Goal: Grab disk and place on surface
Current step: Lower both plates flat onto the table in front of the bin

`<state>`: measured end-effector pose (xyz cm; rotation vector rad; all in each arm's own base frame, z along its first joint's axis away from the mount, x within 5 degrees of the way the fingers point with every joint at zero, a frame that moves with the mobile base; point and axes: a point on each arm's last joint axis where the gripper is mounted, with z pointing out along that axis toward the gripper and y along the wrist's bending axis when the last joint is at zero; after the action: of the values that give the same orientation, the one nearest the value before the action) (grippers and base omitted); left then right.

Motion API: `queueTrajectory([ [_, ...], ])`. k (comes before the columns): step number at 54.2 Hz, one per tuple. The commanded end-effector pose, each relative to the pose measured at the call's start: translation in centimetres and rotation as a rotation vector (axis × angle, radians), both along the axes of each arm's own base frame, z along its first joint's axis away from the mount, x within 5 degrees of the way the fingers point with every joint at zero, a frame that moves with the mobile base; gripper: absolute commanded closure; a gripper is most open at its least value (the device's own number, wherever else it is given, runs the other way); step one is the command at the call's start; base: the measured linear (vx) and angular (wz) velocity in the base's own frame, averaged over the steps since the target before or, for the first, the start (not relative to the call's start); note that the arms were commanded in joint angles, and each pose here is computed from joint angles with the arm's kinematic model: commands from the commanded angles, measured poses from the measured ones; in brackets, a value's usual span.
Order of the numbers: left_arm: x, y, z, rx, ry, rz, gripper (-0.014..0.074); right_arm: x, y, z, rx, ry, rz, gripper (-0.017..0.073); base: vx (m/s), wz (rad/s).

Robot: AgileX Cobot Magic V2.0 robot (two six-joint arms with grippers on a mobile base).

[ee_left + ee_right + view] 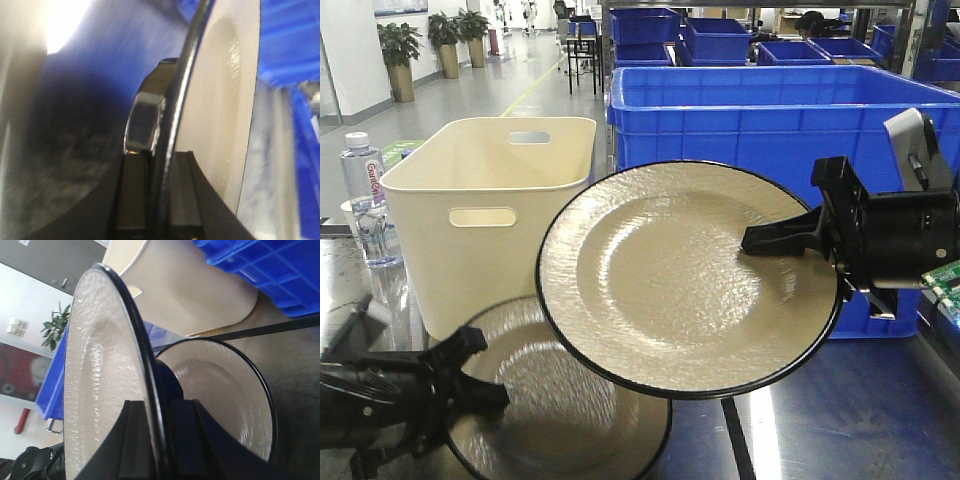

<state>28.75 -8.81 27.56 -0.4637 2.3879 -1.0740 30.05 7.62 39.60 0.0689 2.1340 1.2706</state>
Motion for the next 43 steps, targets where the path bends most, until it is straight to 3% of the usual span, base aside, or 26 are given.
queueTrajectory([
  [1, 0.4, -0.6, 0.8, -0.077, 0.016, 0.003, 0.0591, -0.7, -0.2, 3.2, 0.093, -0.098, -0.053, 0.0567, 0.0, 0.0],
  [14, 1.6, -0.8, -2.0, -0.064, 0.114, -0.012, 0.0549, -0.7, -0.2, 3.1, 0.086, -0.097, -0.055, 0.0567, 0.0, 0.0],
  [21, 1.5, -0.8, -2.5, -0.019, 0.121, -0.045, 0.047, -0.6, -0.2, 3.0, 0.084, -0.095, -0.055, 0.0567, 0.0, 0.0],
  [34, 0.7, -0.2, -3.2, 0.145, 0.127, -0.164, 0.0164, -0.6, -0.2, 2.9, 0.066, -0.098, -0.053, 0.0567, 0.0, 0.0],
  [43, -0.4, 0.4, -1.5, 0.235, 0.056, -0.209, -0.0013, -0.6, -0.3, 2.6, 0.023, -0.099, -0.051, 0.0567, 0.0, 0.0],
])
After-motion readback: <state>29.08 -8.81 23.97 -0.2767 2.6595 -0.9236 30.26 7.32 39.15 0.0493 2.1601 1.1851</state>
